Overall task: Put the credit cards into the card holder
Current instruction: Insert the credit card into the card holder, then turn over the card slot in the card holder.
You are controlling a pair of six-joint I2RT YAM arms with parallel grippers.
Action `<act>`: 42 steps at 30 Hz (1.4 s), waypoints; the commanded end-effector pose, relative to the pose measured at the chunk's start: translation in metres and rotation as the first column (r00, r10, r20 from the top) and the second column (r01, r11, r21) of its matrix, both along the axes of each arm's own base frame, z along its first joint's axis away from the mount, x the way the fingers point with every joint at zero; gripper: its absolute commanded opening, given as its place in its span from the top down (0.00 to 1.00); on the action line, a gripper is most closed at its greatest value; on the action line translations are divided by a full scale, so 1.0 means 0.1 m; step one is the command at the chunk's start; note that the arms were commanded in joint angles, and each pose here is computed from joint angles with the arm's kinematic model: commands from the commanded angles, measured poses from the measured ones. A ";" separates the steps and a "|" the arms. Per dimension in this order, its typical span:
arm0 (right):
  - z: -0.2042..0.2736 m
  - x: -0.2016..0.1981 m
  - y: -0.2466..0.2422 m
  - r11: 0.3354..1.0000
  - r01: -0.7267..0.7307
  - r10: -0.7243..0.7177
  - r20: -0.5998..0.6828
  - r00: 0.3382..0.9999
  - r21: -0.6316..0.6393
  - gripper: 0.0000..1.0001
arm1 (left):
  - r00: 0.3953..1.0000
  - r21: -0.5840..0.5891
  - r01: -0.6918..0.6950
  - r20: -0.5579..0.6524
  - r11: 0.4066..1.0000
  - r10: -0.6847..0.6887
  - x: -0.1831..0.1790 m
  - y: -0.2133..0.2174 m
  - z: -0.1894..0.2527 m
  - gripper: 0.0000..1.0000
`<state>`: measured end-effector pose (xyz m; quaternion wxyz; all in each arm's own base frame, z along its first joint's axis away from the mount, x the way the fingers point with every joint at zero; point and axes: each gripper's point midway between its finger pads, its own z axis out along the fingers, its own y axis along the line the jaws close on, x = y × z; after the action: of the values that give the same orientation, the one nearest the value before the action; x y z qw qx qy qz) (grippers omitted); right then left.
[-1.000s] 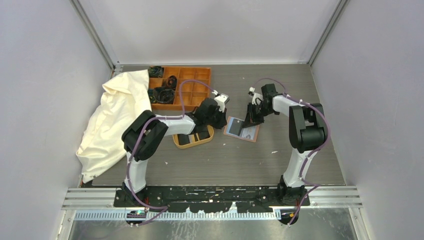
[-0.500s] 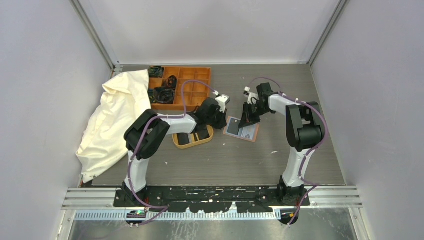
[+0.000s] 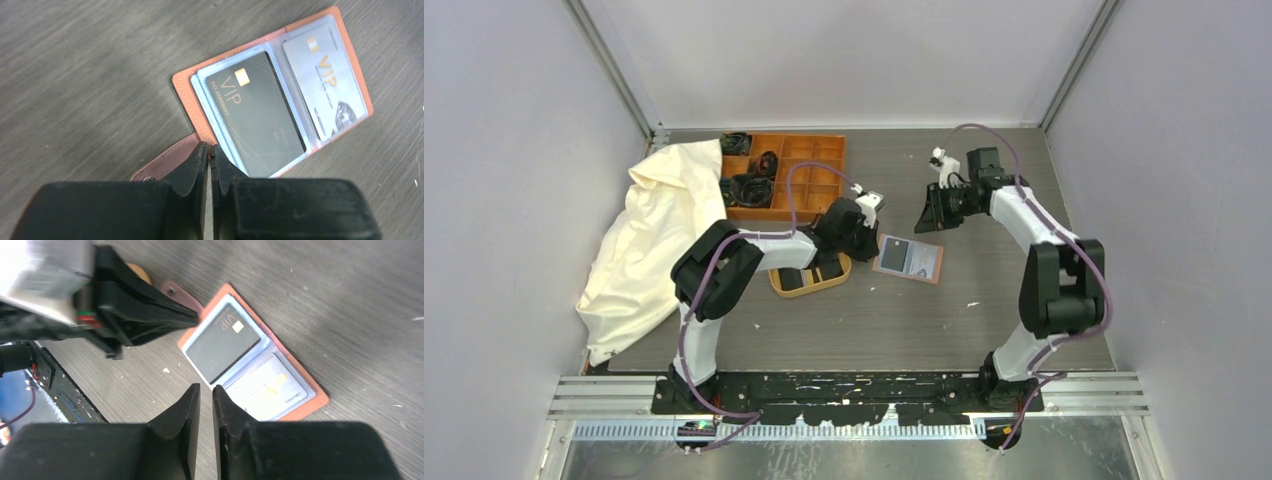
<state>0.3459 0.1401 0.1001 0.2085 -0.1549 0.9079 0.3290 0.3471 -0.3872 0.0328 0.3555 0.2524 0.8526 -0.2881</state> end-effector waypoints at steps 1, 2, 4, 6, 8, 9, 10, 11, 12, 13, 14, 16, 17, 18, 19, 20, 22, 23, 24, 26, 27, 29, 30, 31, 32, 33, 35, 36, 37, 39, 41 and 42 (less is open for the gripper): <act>0.64 -0.02 -0.01 0.998 -0.066 0.066 0.272 0.960 -0.009 0.77 | 0.998 -0.023 0.045 -0.034 0.999 -0.046 -0.29 -0.09 0.04 0.93; 0.73 -0.03 -0.02 0.998 -0.063 0.064 0.313 0.948 -0.012 0.75 | 0.998 -0.021 0.048 -0.039 0.999 -0.049 -0.32 -0.10 0.03 0.93; 0.89 -0.06 -0.06 0.998 -0.054 0.054 0.388 0.920 -0.012 0.71 | 0.997 -0.011 0.056 -0.051 0.998 -0.056 -0.40 -0.11 -0.03 0.93; 1.05 -0.09 -0.08 0.999 -0.050 0.048 0.455 0.889 -0.008 0.66 | 0.996 -0.003 0.065 -0.061 0.998 -0.065 -0.47 -0.14 -0.07 0.93; 1.18 -0.12 -0.10 0.999 -0.041 0.040 0.514 0.857 -0.010 0.50 | 0.996 0.001 0.071 -0.059 0.997 -0.071 -0.52 -0.17 -0.07 0.93; 1.22 -0.14 -0.11 0.999 -0.046 0.044 0.535 0.844 -0.009 0.31 | 0.996 0.001 0.074 -0.056 0.997 -0.073 -0.54 -0.19 -0.05 0.93; 1.25 -0.15 -0.11 0.998 -0.060 0.045 0.548 0.835 0.009 0.06 | 0.996 0.001 0.072 -0.050 0.997 -0.072 -0.55 -0.20 -0.02 0.93; 1.25 -0.15 -0.10 0.997 -0.060 0.023 0.540 0.841 0.051 0.01 | 0.997 -0.001 0.069 -0.043 0.998 -0.069 -0.56 -0.21 0.02 0.93; 1.22 -0.14 -0.08 0.993 -0.053 -0.008 0.504 0.864 0.108 0.01 | 0.998 -0.006 0.061 -0.032 0.998 -0.061 -0.56 -0.20 0.08 0.93; 1.17 -0.19 -0.02 0.984 -0.081 -0.002 0.456 0.890 0.161 0.00 | 0.999 -0.011 0.051 -0.019 0.999 -0.051 -0.56 -0.18 0.14 0.92; 1.14 -0.27 0.05 0.970 -0.134 0.038 0.420 0.907 0.201 0.00 | 0.999 -0.018 0.040 -0.006 0.999 -0.040 -0.55 -0.16 0.21 0.92; 1.00 -0.30 0.07 0.965 -0.151 0.070 0.343 0.937 0.213 0.01 | 1.000 -0.033 0.021 0.023 0.999 -0.021 -0.57 -0.08 0.33 0.91; 0.93 -0.28 0.06 0.968 -0.142 0.070 0.315 0.946 0.209 0.04 | 0.999 -0.049 0.018 0.040 0.999 -0.016 -0.58 -0.05 0.42 0.90; 0.85 -0.27 0.04 0.972 -0.130 0.069 0.292 0.954 0.197 0.11 | 0.998 -0.065 0.013 0.059 0.998 -0.009 -0.58 -0.03 0.52 0.90; 0.78 -0.24 0.01 0.977 -0.114 0.061 0.273 0.960 0.182 0.17 | 0.997 -0.088 0.011 0.081 0.996 -0.003 -0.59 0.00 0.64 0.90; 0.71 -0.22 -0.01 0.982 -0.094 0.050 0.251 0.967 0.165 0.23 | 0.995 -0.107 0.011 0.098 0.994 0.000 -0.61 0.01 0.74 0.89; 0.56 -0.19 -0.07 0.990 -0.062 0.035 0.202 0.979 0.130 0.35 | 0.992 -0.134 0.011 0.123 0.991 0.005 -0.64 0.06 0.88 0.88; 0.48 -0.17 -0.10 0.993 -0.048 0.028 0.177 0.984 0.110 0.40 | 0.991 -0.149 0.012 0.136 0.989 0.008 -0.65 0.08 0.95 0.87; 0.41 -0.16 -0.12 0.995 -0.036 0.022 0.152 0.988 0.092 0.45 | 0.989 -0.162 0.012 0.147 0.987 0.012 -0.66 0.10 1.01 0.87; 0.25 -0.16 -0.15 0.998 -0.031 0.027 0.086 0.996 0.048 0.55 | 0.986 -0.199 0.015 0.168 0.980 0.019 -0.70 0.13 1.12 0.85; 0.16 -0.16 -0.14 0.999 -0.036 0.034 0.054 0.998 0.028 0.59 | 0.984 -0.221 0.020 0.179 0.975 0.020 -0.72 0.14 1.18 0.84; -0.01 -0.18 -0.14 0.998 -0.056 0.056 -0.015 0.998 -0.017 0.66 | 0.980 -0.268 0.029 0.196 0.963 0.025 -0.76 0.16 1.27 0.82; -0.07 -0.18 -0.13 0.997 -0.067 0.066 -0.034 0.997 -0.034 0.68 | 0.979 -0.295 0.034 0.201 0.955 0.028 -0.77 0.17 1.32 0.79; -0.12 -0.19 -0.14 0.996 -0.075 0.073 -0.051 0.996 -0.054 0.70 | 0.981 -0.326 0.035 0.193 0.945 0.031 -0.79 0.18 1.35 0.72; -0.16 -0.18 -0.14 0.994 -0.083 0.079 -0.059 0.995 -0.070 0.71 | 0.984 -0.361 0.025 0.174 0.932 0.041 -0.79 0.20 1.37 0.69; -0.20 -0.19 -0.15 0.993 -0.088 0.083 -0.070 0.994 -0.083 0.72 | 0.989 -0.405 0.017 0.141 0.914 0.044 -0.79 0.22 1.41 0.67; -0.24 -0.19 -0.16 0.990 -0.095 0.087 -0.085 0.993 -0.101 0.74 | 0.997 -0.484 -0.019 0.054 0.875 0.052 -0.78 0.20 1.56 0.65; -0.25 -0.19 -0.16 0.990 -0.098 0.089 -0.089 0.992 -0.104 0.75 | 0.999 -0.509 -0.032 0.011 0.860 0.044 -0.81 0.17 1.65 0.62; -0.25 -0.20 -0.16 0.989 -0.099 0.089 -0.092 0.992 -0.108 0.75 | 0.999 -0.508 -0.046 -0.032 0.860 0.034 -0.84 0.16 1.70 0.59; -0.22 -0.19 -0.16 0.989 -0.101 0.092 -0.085 0.992 -0.109 0.75 | 0.995 -0.530 -0.076 -0.094 0.845 0.031 -0.90 0.12 1.93 0.57; -0.18 -0.19 -0.16 0.989 -0.098 0.090 -0.074 0.993 -0.109 0.75 | 0.990 -0.559 -0.108 -0.134 0.822 0.038 -0.98 0.10 2.24 0.55; -0.16 -0.20 -0.16 0.989 -0.098 0.091 -0.067 0.994 -0.107 0.75 | 0.988 -0.567 -0.126 -0.143 0.814 0.053 -1.02 0.09 2.41 0.54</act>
<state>0.3154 0.1259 0.0618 0.1211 -0.1797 0.9278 0.3038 0.2647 -0.3626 0.1657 0.3760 0.1193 0.8033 -0.4461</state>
